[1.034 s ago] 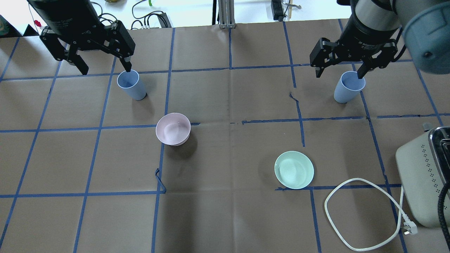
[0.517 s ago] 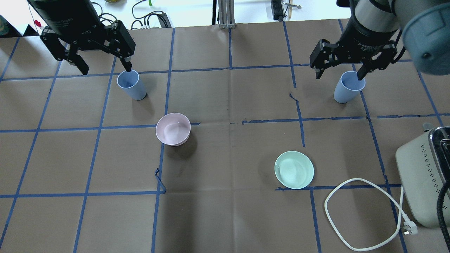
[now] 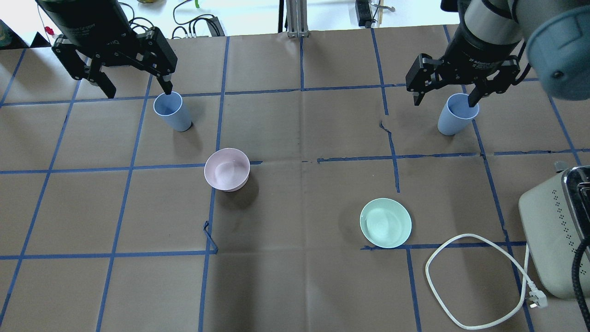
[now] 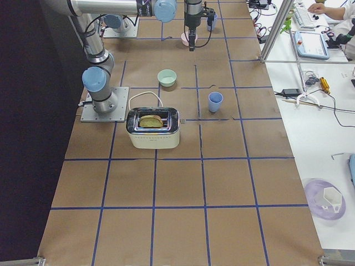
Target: Stack blue cups with both arms
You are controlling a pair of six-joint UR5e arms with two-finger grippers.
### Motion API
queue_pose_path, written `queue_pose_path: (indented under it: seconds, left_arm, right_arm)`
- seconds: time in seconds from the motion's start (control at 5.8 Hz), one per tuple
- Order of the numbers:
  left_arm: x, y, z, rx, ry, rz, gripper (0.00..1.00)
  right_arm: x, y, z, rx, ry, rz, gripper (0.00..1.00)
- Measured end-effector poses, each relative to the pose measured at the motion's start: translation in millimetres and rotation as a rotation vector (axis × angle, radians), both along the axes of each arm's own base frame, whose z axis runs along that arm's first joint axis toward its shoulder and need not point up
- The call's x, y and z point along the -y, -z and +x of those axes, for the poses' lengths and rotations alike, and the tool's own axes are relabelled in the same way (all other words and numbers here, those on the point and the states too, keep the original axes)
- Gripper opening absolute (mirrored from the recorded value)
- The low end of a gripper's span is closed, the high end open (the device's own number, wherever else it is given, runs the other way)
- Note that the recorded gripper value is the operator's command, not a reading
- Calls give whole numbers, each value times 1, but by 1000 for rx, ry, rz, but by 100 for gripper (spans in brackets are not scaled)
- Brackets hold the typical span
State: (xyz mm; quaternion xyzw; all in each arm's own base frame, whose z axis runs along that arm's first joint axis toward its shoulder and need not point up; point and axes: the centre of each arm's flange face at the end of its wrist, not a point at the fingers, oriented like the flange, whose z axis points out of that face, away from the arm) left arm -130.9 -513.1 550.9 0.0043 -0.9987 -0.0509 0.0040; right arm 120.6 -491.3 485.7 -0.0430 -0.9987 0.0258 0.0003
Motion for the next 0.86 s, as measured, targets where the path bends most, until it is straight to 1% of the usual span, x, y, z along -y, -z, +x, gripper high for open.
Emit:
queue_pose_path:
  seconds: [0.17, 0.34, 0.52, 0.69, 0.86]
  left_arm:
    - [3, 4, 0, -1, 9, 7, 98]
    - [18, 18, 2, -1, 14, 9, 98]
    - [46, 41, 6, 0, 16, 0, 98]
    - [79, 70, 14, 2, 25, -22, 98]
    - [109, 105, 25, 6, 33, -53, 98]
  right_arm:
    - [-1, 0, 0, -1, 2, 3, 100]
    - [0, 1, -4, -1, 8, 6, 100]
    - [10, 2, -26, -2, -21, -15, 100]
    - [33, 5, -81, -9, -80, -48, 100]
    - [61, 12, -144, -7, -129, -74, 100]
